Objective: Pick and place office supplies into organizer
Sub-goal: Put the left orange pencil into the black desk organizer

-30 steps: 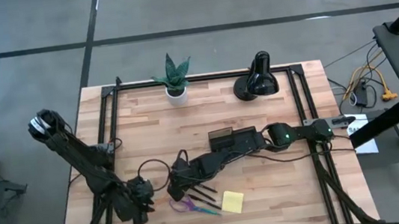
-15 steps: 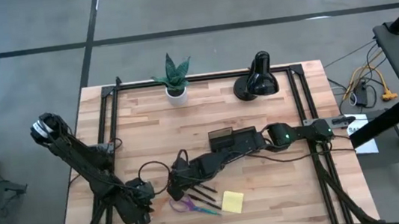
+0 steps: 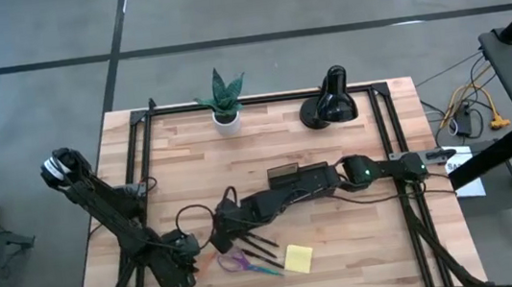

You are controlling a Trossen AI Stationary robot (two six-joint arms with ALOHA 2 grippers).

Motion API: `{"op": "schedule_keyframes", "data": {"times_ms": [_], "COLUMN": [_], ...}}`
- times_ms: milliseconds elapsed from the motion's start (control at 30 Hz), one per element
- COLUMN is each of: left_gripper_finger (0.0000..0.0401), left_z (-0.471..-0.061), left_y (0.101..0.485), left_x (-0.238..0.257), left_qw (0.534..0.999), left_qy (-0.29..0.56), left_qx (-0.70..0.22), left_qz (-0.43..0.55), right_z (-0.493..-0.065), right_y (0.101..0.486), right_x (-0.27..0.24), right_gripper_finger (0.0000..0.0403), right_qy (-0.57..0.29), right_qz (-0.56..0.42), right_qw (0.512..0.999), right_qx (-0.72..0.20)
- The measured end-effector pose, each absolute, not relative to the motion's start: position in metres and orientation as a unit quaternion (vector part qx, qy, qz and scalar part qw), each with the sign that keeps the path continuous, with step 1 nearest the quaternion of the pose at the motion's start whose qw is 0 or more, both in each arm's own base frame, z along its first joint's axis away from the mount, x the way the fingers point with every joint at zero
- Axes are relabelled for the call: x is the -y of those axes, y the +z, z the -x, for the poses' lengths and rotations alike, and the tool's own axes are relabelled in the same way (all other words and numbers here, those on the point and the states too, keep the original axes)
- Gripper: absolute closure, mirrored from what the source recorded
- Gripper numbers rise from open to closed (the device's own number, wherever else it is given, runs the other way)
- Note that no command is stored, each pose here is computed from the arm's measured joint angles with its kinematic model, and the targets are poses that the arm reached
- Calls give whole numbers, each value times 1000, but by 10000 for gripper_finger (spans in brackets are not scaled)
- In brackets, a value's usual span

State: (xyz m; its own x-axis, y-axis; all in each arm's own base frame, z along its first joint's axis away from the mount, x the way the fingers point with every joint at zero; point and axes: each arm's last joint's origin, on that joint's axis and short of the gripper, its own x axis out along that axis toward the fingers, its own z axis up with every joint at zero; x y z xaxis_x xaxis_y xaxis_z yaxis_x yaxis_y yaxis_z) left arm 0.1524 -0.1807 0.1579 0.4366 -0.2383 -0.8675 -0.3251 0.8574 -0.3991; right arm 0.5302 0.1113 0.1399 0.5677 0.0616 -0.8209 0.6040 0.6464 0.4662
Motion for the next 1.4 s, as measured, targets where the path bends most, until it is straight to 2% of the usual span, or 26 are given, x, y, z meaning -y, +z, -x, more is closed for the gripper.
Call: {"op": "schedule_keyframes", "data": {"times_ms": [700, 967, 1400], "left_gripper_finger": [284, 284, 284], "left_z": [-155, -154, -155], "left_y": [165, 168, 167], "left_x": [184, 182, 181], "left_qw": [811, 816, 820], "left_qy": [21, 22, 27], "left_qx": [-517, -510, -503], "left_qz": [272, 272, 272], "right_z": [-525, -533, -529], "right_y": [126, 144, 131], "right_x": [-110, -112, -110], "right_gripper_finger": [394, 394, 394], "right_qy": [-180, -164, -177], "right_qz": [-382, -382, -381], "right_qw": [788, 807, 797], "right_qx": [-448, -419, -433]}}
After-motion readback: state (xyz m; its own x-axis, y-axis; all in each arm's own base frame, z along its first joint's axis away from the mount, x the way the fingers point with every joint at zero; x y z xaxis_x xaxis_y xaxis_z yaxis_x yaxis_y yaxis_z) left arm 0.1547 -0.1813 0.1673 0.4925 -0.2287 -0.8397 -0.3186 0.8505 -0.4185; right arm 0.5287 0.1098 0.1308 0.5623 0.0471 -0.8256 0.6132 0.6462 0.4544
